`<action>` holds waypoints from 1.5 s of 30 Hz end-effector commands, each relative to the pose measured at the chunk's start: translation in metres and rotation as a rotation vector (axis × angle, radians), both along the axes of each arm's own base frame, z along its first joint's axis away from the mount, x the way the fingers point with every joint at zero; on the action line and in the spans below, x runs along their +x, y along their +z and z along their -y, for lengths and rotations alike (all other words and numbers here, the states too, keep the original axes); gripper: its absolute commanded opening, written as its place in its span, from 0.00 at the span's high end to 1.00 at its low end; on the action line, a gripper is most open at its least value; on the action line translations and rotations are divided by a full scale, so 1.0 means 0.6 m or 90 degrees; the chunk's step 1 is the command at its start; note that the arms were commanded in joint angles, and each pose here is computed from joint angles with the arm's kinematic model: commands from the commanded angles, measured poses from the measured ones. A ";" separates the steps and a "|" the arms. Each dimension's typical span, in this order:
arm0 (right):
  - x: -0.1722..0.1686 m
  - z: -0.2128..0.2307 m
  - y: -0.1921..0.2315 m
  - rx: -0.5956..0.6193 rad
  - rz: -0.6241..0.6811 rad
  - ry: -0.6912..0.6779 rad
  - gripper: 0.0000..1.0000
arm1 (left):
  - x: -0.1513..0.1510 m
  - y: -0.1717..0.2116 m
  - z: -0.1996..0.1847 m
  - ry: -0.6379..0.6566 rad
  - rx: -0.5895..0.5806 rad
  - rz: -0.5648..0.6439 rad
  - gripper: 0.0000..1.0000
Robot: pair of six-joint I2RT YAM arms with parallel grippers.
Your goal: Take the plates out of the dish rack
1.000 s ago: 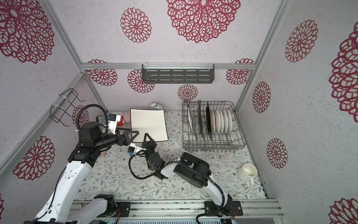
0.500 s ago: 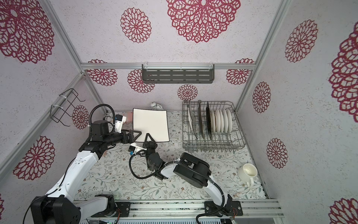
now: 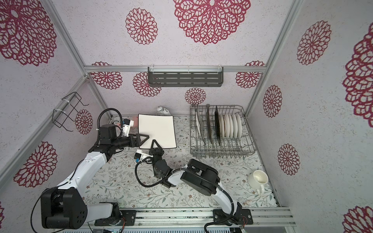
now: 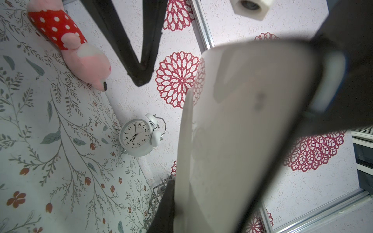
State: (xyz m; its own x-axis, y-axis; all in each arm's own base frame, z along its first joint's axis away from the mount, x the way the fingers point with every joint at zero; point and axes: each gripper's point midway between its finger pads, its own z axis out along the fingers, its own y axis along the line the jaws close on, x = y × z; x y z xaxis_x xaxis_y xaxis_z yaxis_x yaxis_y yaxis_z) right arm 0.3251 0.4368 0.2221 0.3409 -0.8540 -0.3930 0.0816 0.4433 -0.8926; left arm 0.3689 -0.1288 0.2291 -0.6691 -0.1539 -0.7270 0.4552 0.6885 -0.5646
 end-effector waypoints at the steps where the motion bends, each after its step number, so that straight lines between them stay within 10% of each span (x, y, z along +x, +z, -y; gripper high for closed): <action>1: -0.033 0.032 0.147 0.188 0.097 0.027 1.00 | 0.004 0.010 0.011 -0.028 -0.035 0.012 0.07; 11: -0.043 0.020 0.133 0.177 0.093 0.044 1.00 | 0.013 -0.003 0.016 -0.037 -0.051 0.000 0.19; 33: -0.045 0.015 0.110 0.143 0.091 0.049 0.99 | 0.028 -0.028 0.016 -0.033 -0.054 -0.034 0.85; 38: -0.048 0.025 0.105 0.144 0.082 0.054 0.49 | 0.035 -0.034 0.013 -0.026 -0.044 -0.044 0.92; 40: -0.050 0.032 0.102 0.148 0.075 0.054 0.08 | 0.040 -0.032 0.012 -0.023 -0.046 -0.040 0.95; 45: -0.086 0.033 0.070 0.138 0.047 0.099 0.01 | 0.055 -0.039 0.012 -0.012 -0.052 -0.047 1.00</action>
